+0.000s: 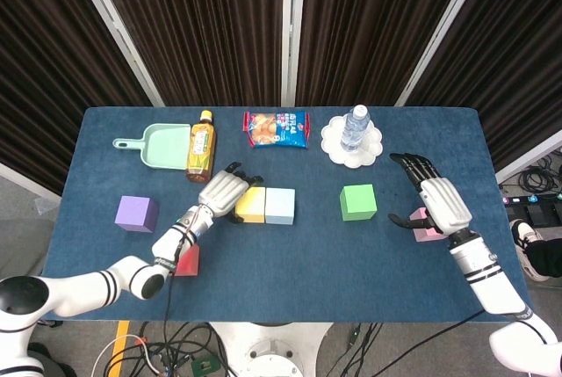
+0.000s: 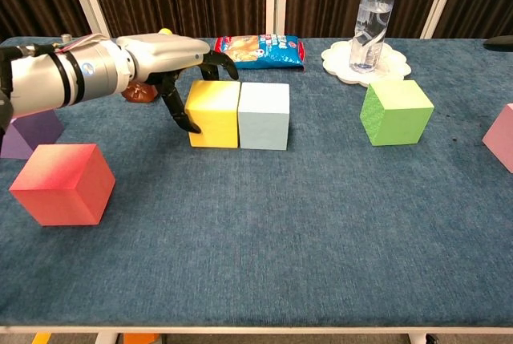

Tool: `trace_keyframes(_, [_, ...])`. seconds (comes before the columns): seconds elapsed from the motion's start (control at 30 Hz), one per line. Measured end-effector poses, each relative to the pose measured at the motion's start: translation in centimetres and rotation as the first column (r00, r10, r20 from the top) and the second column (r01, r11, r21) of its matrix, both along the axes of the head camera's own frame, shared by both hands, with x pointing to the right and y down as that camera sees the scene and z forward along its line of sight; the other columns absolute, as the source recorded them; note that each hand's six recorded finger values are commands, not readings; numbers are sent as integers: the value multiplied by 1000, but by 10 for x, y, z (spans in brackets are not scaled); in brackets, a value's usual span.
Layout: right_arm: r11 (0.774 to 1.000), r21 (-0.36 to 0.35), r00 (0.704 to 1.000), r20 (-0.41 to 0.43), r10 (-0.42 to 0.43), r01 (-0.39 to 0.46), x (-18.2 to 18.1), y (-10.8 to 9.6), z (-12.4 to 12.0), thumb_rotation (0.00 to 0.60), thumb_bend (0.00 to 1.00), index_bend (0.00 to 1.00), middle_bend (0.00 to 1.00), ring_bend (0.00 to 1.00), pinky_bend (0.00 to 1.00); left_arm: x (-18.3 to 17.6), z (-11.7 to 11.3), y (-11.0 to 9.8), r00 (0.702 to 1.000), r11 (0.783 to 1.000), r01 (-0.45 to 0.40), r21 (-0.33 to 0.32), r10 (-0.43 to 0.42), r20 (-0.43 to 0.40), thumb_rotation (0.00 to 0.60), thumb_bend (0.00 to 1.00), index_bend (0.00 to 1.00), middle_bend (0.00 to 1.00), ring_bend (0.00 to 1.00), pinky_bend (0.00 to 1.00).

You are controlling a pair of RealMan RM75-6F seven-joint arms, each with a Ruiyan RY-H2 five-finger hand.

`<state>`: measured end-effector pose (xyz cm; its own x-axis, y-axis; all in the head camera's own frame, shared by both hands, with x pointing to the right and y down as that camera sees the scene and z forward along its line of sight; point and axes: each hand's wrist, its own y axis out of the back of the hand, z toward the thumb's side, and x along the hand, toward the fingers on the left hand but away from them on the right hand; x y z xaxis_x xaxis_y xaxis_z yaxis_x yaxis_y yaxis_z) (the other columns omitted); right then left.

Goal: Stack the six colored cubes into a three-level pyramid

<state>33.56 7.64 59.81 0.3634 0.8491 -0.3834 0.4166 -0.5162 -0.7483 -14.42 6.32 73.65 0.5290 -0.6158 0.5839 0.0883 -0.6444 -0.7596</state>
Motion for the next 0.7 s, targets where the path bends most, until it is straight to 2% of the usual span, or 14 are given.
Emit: trace_keyframes(0.7, [1000,0,1000,-2,11,-11,5,0,1,600,119,0,78,0,0,8,3,2,1000,1000,-12,0,12,4,600,126,185,365,248,105])
